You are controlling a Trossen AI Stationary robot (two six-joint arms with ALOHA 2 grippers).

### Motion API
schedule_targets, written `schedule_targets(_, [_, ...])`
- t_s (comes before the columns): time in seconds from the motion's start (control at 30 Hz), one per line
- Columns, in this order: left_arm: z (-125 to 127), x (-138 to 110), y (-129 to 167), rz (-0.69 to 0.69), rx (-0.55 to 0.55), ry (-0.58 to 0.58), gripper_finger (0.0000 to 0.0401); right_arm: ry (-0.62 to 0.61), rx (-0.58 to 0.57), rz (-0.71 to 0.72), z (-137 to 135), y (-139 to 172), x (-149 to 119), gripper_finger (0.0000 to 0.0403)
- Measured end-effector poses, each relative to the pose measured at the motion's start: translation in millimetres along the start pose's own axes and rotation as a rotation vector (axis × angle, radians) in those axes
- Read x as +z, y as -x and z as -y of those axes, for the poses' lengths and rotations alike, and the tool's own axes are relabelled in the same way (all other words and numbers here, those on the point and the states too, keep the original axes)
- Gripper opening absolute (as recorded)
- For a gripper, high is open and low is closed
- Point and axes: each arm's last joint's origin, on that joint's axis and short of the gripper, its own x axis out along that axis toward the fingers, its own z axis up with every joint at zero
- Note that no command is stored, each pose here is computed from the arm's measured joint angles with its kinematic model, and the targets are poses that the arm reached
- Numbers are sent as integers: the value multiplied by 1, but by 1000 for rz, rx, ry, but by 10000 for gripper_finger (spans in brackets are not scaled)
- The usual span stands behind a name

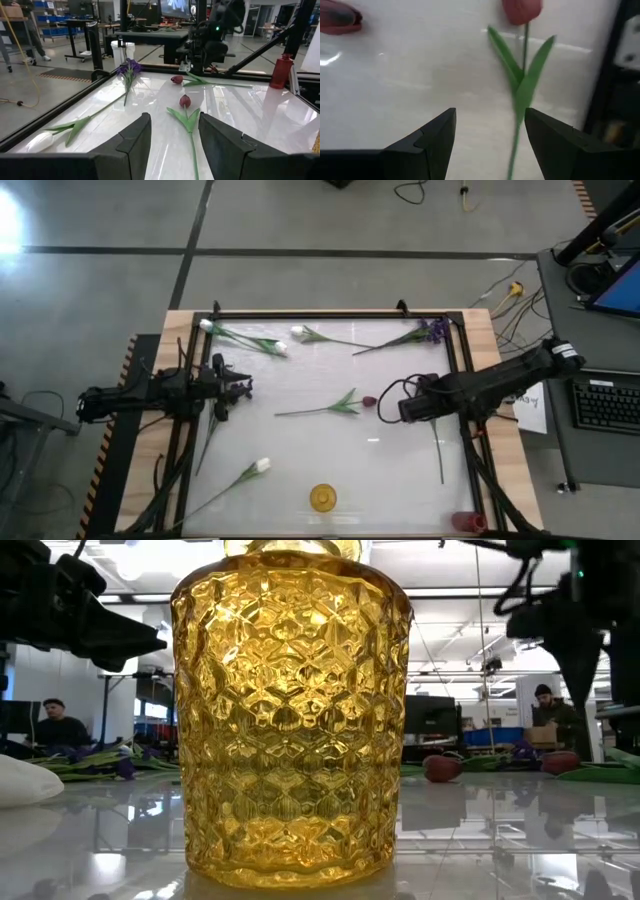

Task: Sort flowers into vase by color
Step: Put the right red flower into the yellow vase

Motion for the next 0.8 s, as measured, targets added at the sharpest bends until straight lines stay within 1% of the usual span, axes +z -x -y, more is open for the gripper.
schedule_targets(0.13, [0, 0, 0, 0, -1, 0, 152, -62, 27, -20, 13, -25, 3, 228])
schedule_targets(0.2, [0, 0, 0, 0, 0, 0, 152, -75, 39, -34, 17, -36, 4, 228])
schedule_targets(0.23, [0, 0, 0, 0, 0, 0, 152, -76, 26, -33, 20, -41, 5, 228])
schedule_targets(0.37, [0, 0, 0, 0, 0, 0, 152, -67, -34, -29, 31, -54, 10, 228])
schedule_targets(0.53, [0, 0, 0, 0, 0, 0, 152, -61, -41, -20, 32, -60, 21, 224])
schedule_targets(0.67, [0, 0, 0, 0, 0, 0, 152, -100, -52, -21, 33, -68, 28, 201])
schedule_targets(0.8, [0, 0, 0, 0, 0, 0, 152, -103, -29, -24, 31, -82, 32, 163])
